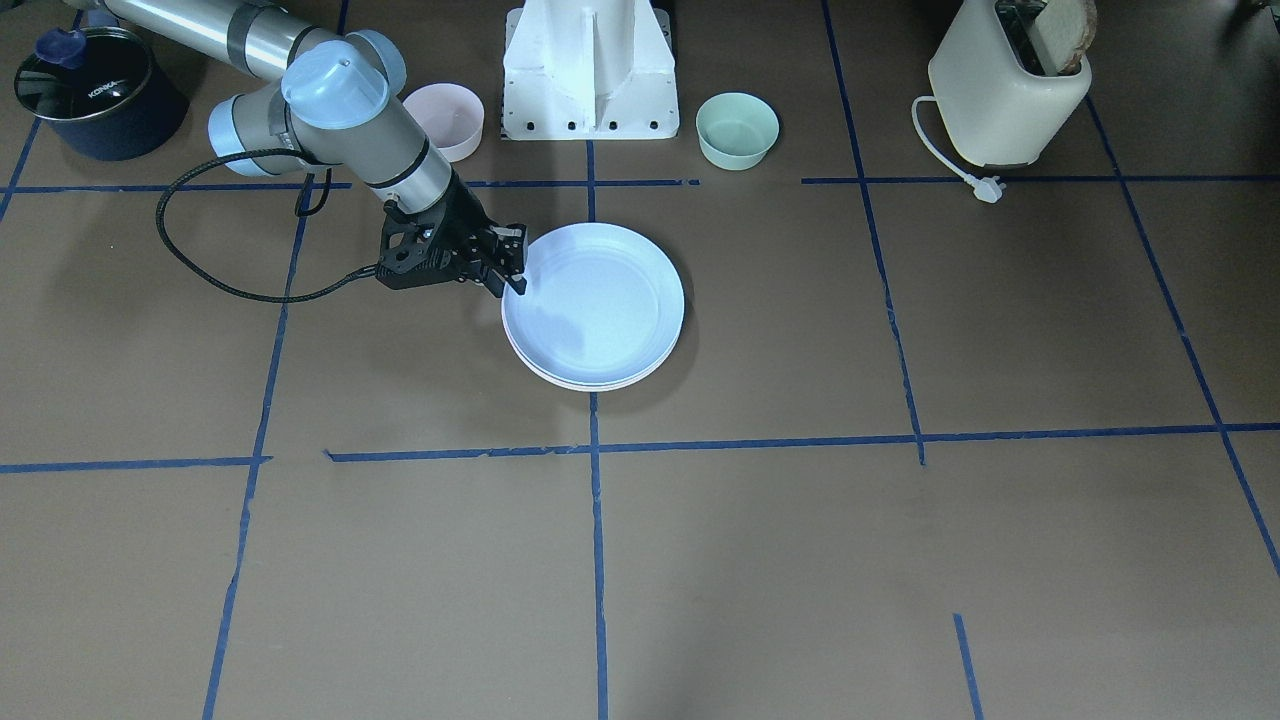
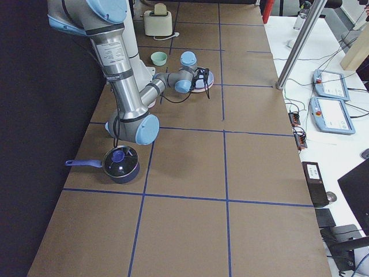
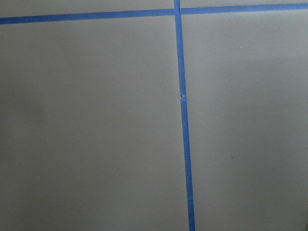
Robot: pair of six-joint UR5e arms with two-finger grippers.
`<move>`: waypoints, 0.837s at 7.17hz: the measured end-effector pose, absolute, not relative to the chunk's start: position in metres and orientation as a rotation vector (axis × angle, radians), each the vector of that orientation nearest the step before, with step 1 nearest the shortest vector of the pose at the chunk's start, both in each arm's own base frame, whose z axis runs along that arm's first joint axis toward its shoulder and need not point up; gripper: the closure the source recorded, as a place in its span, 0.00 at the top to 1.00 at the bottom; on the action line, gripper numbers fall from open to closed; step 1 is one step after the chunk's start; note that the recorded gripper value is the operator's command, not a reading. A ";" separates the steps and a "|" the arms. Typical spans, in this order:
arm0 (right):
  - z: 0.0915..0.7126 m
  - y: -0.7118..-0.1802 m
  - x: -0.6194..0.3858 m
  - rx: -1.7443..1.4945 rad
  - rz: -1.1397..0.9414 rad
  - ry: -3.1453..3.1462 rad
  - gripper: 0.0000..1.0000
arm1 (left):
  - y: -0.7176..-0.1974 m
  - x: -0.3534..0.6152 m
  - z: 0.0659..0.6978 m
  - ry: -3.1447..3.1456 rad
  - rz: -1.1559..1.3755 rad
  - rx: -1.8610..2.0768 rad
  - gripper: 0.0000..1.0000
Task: Stack three plates with pink and blue
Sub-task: 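Open the right gripper and withdraw the right arm from the stack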
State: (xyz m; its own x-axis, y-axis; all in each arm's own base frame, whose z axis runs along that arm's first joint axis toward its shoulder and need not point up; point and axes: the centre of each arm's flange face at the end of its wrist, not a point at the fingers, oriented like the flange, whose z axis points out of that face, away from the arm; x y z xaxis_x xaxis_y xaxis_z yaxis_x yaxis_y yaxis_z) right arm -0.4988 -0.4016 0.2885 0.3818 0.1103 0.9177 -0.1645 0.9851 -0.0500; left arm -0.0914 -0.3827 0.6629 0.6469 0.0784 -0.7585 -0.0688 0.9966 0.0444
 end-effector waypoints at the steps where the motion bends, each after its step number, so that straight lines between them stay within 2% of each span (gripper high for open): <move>1: 0.283 -0.412 -0.487 0.044 0.181 -1.149 1.00 | -0.383 -0.091 0.663 0.863 0.084 0.012 1.00; 3: 0.279 -0.447 -0.448 0.049 0.124 -1.032 1.00 | -0.384 -0.091 0.662 0.862 0.073 0.007 1.00; 6: 0.335 -0.531 -0.331 0.104 -0.119 -0.776 1.00 | -0.388 -0.091 0.660 0.850 0.034 -0.008 1.00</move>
